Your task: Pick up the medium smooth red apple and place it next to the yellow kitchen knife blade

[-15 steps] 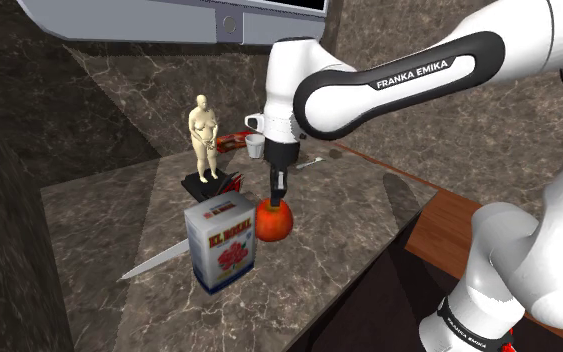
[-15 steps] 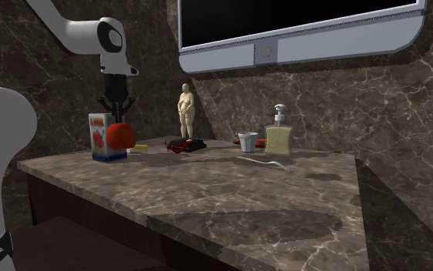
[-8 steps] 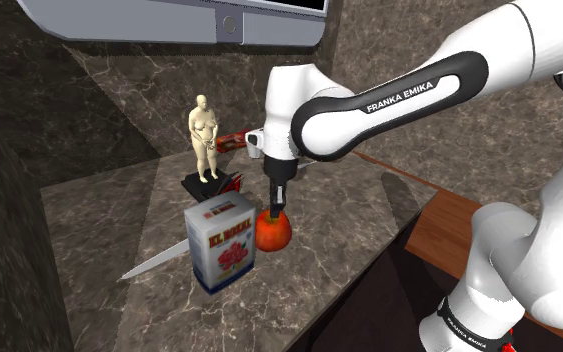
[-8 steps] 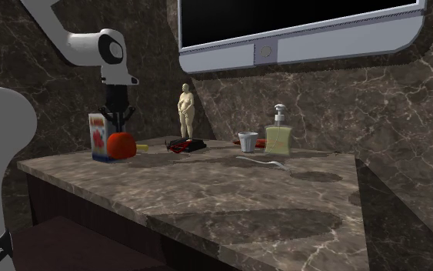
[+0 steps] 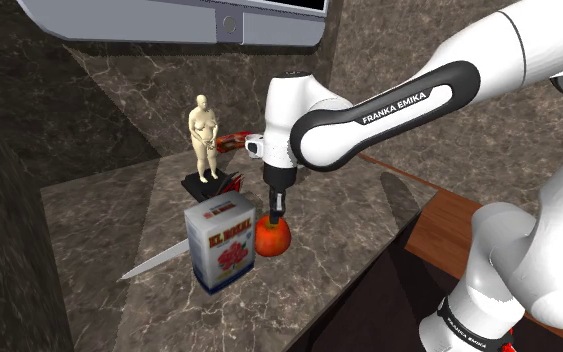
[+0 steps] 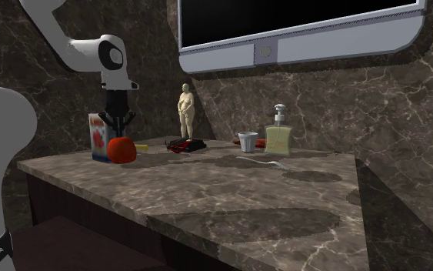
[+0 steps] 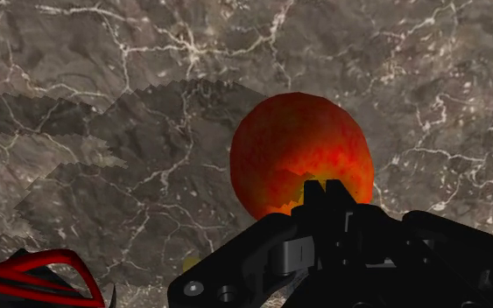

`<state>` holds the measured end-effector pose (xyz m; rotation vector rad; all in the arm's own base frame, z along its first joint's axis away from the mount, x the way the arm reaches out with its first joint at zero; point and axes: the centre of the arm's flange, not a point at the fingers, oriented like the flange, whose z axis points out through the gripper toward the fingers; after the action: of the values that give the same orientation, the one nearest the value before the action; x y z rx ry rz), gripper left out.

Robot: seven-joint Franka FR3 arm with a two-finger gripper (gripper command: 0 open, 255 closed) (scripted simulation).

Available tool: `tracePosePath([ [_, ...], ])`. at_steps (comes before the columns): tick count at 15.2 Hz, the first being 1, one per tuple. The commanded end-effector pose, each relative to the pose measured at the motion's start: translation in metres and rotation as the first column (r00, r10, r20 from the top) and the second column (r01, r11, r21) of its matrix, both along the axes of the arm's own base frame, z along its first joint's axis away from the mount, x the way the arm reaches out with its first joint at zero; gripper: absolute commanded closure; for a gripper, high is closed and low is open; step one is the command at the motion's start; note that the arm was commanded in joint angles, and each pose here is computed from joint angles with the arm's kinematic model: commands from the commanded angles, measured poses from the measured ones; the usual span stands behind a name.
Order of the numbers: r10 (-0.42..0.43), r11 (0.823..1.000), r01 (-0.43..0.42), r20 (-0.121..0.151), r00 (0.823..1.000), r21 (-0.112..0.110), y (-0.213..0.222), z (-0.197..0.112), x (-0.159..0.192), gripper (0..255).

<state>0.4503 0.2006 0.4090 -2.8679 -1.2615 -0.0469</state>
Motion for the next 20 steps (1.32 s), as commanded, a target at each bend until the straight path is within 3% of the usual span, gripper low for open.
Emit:
tracePosePath([
  [1, 0.0, 1.0, 0.0, 0.0, 1.0, 0.0, 0.0, 0.0, 0.0, 255],
  [2, 0.0, 1.0, 0.0, 0.0, 1.0, 0.0, 0.0, 0.0, 0.0, 255],
  [3, 0.0, 1.0, 0.0, 0.0, 1.0, 0.0, 0.0, 0.0, 0.0, 0],
  [8, 0.0, 1.0, 0.0, 0.0, 1.0, 0.0, 0.0, 0.0, 0.0, 0],
  [12, 0.0, 1.0, 0.0, 0.0, 1.0, 0.0, -0.001, 0.05, -0.001, 0],
  [20, 0.0, 1.0, 0.0, 0.0, 1.0, 0.0, -0.001, 0.05, -0.001, 0],
])
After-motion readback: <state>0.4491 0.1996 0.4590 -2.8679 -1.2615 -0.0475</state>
